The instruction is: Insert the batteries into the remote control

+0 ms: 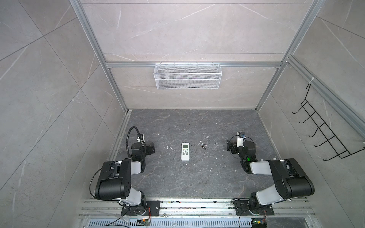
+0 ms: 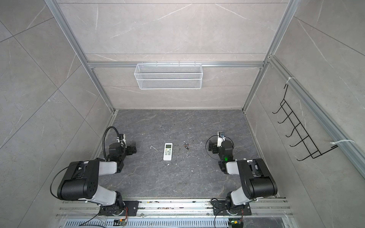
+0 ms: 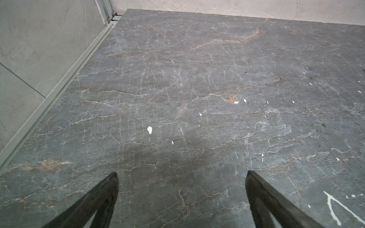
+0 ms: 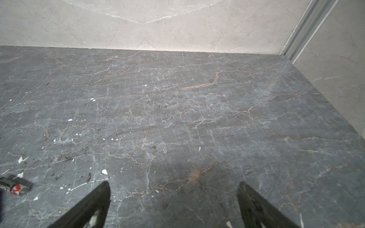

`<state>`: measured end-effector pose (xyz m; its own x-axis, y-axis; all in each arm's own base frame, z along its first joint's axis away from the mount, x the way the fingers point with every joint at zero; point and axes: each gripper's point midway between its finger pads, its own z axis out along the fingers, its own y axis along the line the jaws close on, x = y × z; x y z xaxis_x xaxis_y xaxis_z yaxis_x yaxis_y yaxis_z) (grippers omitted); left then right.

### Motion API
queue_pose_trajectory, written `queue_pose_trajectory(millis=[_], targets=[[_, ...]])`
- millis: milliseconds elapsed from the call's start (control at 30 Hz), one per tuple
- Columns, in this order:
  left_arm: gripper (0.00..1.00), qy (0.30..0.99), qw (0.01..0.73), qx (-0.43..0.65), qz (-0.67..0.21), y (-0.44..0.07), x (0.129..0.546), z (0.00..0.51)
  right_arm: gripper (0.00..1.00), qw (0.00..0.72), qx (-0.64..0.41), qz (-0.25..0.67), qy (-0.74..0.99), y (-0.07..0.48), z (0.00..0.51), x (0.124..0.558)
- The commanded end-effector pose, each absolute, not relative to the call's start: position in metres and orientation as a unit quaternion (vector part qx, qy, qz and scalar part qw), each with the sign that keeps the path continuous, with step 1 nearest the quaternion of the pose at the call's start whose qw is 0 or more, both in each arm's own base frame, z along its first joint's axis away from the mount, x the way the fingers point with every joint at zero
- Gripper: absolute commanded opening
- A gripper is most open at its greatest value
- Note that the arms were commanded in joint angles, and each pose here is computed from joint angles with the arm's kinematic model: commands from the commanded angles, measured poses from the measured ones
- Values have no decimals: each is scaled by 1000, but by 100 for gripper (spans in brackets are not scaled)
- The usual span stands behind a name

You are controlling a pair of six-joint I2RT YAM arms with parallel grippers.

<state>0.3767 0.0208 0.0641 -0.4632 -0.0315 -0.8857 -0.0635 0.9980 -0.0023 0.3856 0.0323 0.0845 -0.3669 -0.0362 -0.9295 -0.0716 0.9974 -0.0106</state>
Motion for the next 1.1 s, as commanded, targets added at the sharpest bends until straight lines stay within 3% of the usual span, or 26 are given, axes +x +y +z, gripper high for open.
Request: queue_pose_trajectory(millis=[0, 767, 900, 1067], targets=[[100, 836, 548, -22, 13, 21, 388, 88, 99, 566, -41, 15, 823, 34, 91, 390], [100, 842, 539, -6, 8, 14, 388, 102, 99, 576, -35, 7, 817, 31, 95, 388], [100, 876, 471, -98, 17, 31, 386, 116, 99, 577, -7, -10, 817, 20, 129, 380], [100, 877, 467, -98, -58, 4, 383, 137, 99, 591, -10, 5, 806, 25, 212, 365]])
